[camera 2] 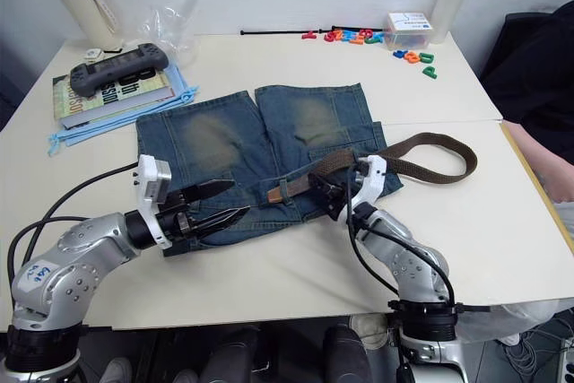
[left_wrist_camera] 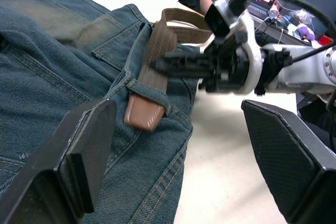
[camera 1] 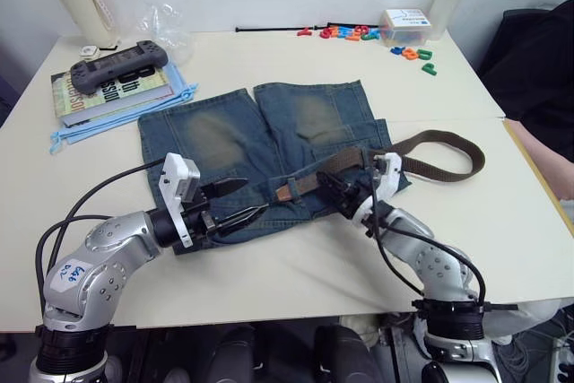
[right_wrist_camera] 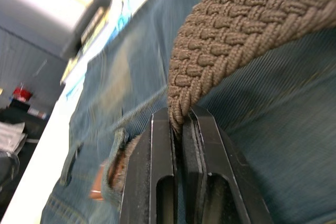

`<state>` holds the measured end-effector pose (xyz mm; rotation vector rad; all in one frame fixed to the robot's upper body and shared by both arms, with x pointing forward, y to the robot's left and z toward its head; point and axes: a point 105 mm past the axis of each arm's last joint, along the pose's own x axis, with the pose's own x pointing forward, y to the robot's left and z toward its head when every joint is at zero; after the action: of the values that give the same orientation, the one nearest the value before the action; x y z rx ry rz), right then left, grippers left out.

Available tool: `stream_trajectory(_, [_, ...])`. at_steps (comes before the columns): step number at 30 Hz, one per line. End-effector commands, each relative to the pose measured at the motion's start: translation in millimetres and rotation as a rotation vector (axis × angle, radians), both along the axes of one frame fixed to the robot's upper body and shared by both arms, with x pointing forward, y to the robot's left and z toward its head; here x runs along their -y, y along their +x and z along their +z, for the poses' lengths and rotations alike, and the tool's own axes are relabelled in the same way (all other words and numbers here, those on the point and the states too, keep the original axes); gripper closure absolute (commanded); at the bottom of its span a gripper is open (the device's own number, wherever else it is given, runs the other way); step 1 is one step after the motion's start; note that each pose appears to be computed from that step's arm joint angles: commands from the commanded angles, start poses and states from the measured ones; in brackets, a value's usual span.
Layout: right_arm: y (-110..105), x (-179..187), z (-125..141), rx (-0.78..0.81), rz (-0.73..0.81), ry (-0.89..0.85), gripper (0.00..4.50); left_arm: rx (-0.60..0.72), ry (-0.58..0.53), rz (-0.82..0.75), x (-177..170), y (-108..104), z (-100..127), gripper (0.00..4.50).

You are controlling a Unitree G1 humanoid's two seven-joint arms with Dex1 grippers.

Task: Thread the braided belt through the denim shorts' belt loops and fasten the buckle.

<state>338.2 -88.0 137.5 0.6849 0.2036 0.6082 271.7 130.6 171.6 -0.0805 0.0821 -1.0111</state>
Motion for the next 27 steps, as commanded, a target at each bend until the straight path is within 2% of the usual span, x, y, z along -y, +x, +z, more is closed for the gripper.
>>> stream_trajectory(1, [-7,-26,-21,-0.197,0.063,0.062,4.50,0.045,0.034,-0.002,-2,0,6,0.32])
stream_trajectory(6, [-13,-41,-19,-0.278,0.145,0.115,4.50,0.086,0.118,-0.001,-2,1,-2,0.32])
stream_trajectory(10, [-17,-47,-19,-0.321,0.197,0.126,4.50,0.186,0.215,0.015,-4,6,-6,0.32])
stream_trajectory(13, [-18,-48,-22,-0.348,0.214,0.123,4.50,0.431,0.426,0.022,-6,12,-11,0.32])
stream_trajectory(14, [-18,-48,-23,-0.355,0.216,0.125,4.50,0.553,0.516,0.027,-7,14,-12,0.32])
stream_trajectory(16, [-17,-48,-24,-0.362,0.215,0.126,4.50,0.712,0.595,0.042,-8,17,-12,0.32])
stream_trajectory(21, [-15,-46,-22,-0.358,0.207,0.128,4.50,0.797,0.567,0.078,-7,22,-14,0.32])
stream_trajectory(27, [-16,-44,-21,-0.345,0.199,0.114,4.50,0.833,0.525,0.065,9,27,-16,0.32])
